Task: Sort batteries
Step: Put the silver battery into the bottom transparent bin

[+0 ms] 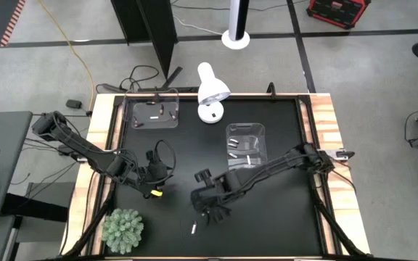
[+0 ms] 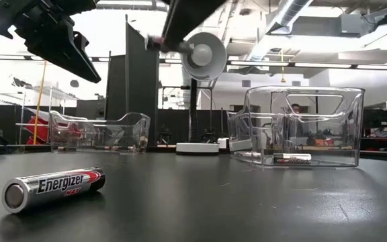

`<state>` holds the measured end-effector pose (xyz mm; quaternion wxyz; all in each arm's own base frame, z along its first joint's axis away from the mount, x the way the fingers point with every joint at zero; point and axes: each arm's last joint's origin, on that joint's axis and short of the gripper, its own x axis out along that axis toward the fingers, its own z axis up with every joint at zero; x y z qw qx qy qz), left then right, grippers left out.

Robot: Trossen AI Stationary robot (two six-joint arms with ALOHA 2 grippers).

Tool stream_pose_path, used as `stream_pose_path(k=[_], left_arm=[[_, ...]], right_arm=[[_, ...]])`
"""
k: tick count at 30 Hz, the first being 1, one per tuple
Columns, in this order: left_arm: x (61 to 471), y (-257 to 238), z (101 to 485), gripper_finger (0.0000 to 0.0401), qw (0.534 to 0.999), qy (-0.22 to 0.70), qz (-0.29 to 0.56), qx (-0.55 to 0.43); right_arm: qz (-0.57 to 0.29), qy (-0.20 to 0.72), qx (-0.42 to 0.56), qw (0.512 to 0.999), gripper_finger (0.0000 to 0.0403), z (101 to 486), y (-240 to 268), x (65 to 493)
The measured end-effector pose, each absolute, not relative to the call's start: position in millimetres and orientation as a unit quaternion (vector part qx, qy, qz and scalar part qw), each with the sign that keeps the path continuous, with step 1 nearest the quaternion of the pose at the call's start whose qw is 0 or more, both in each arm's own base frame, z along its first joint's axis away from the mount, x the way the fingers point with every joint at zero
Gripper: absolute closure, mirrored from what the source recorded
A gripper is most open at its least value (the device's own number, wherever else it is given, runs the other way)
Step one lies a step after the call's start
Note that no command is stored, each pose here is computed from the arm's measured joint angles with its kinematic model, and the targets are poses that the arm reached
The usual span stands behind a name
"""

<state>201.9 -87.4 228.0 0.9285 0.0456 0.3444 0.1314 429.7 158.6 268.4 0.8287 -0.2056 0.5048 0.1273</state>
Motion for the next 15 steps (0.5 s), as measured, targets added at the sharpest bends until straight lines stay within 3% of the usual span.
stream_pose_path(k=[6,15], left_arm=[[202,-88,228,0.0294,0.929,0.347,0.125,0.035],[199,-94,228,0.0294,0.931,0.346,0.113,0.037]], right_arm=[[0.103,0.486,-0.203,0.844,0.0400,298,139,415],[0.023,0.502,-0.163,0.849,0.0400,309,95,359]])
